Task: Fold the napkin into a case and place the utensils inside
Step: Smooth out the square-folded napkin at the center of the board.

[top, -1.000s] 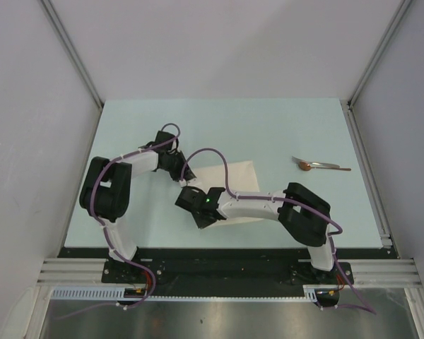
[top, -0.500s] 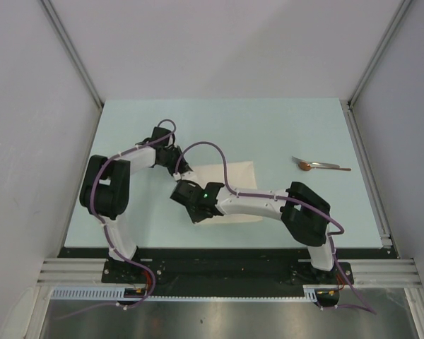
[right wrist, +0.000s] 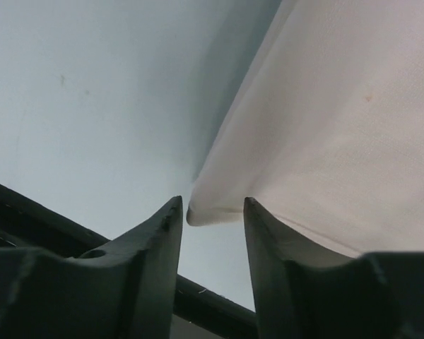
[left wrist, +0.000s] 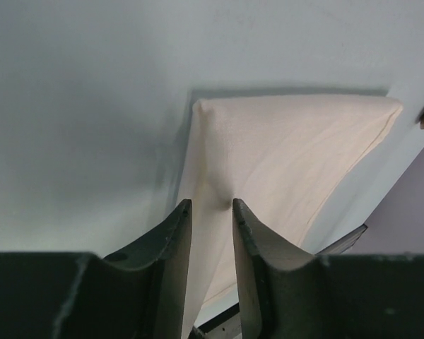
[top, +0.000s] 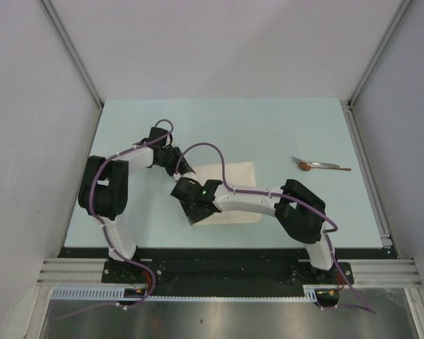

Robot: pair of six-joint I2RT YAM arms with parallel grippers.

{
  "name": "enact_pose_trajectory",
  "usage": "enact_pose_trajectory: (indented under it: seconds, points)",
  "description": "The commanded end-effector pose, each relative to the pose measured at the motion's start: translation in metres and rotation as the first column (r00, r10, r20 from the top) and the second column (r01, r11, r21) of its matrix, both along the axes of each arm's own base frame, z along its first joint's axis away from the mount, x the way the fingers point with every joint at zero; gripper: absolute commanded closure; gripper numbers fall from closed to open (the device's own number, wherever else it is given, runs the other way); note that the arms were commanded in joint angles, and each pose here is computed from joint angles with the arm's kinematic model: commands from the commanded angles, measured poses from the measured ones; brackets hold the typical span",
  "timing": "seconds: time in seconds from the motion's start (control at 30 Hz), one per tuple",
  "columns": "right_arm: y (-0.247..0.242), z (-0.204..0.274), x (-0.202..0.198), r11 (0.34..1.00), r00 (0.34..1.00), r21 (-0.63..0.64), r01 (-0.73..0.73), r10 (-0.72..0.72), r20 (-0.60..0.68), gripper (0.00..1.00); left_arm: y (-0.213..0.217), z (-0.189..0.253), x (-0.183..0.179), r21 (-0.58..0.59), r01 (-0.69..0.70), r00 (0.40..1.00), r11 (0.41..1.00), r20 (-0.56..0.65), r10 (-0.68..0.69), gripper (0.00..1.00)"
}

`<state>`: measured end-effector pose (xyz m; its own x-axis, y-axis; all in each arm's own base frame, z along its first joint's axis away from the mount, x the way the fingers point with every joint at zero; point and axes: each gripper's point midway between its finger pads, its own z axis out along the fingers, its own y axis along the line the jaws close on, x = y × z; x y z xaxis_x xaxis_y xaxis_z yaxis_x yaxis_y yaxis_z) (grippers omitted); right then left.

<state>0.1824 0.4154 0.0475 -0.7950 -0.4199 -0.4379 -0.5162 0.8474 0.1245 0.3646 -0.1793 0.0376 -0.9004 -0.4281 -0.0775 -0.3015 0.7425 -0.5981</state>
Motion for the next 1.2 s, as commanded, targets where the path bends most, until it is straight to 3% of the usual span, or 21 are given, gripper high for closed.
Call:
enact_pose_trajectory:
  seconds: [0.0,0.13,0.3,0.33,0.47,0.63,0.83,1.17]
  points:
    - [-0.017,0.026,0.000,0.999,0.999,0.011,0.044,-0.044,0.030,0.51,0.008,0.033,-0.011,0.018,0.032,0.995,0.999,0.094,-0.033,0.64]
    - [-0.052,0.058,0.001,0.989,0.990,0.067,0.129,-0.132,0.048,0.36,0.027,0.055,-0.028,0.126,0.033,0.983,0.991,0.175,-0.055,0.62]
    - [-0.111,0.063,0.010,0.957,0.964,0.119,0.264,-0.265,-0.001,0.34,0.024,0.078,-0.058,0.147,0.089,0.955,0.985,0.268,-0.126,0.73]
    - [-0.137,0.047,0.015,0.936,0.941,0.095,0.340,-0.338,-0.033,0.35,0.014,0.081,-0.065,0.121,0.129,0.946,0.984,0.283,-0.159,0.73]
    - [-0.180,0.047,0.029,0.842,0.874,0.233,0.486,-0.470,-0.125,0.42,-0.036,0.074,-0.107,0.069,0.324,0.902,0.944,0.279,-0.330,0.81]
    - [-0.205,0.042,0.033,0.770,0.838,0.332,0.546,-0.502,-0.214,0.55,-0.050,0.045,-0.140,0.042,0.385,0.896,0.922,0.220,-0.385,0.85]
    - [-0.210,0.028,0.027,0.759,0.830,0.338,0.557,-0.492,-0.263,0.64,-0.044,0.032,-0.162,0.052,0.404,0.894,0.913,0.188,-0.406,0.86]
    - [-0.198,0.005,0.034,0.761,0.828,0.334,0.556,-0.472,-0.302,0.66,-0.043,0.037,-0.166,0.042,0.401,0.895,0.915,0.193,-0.402,0.85]
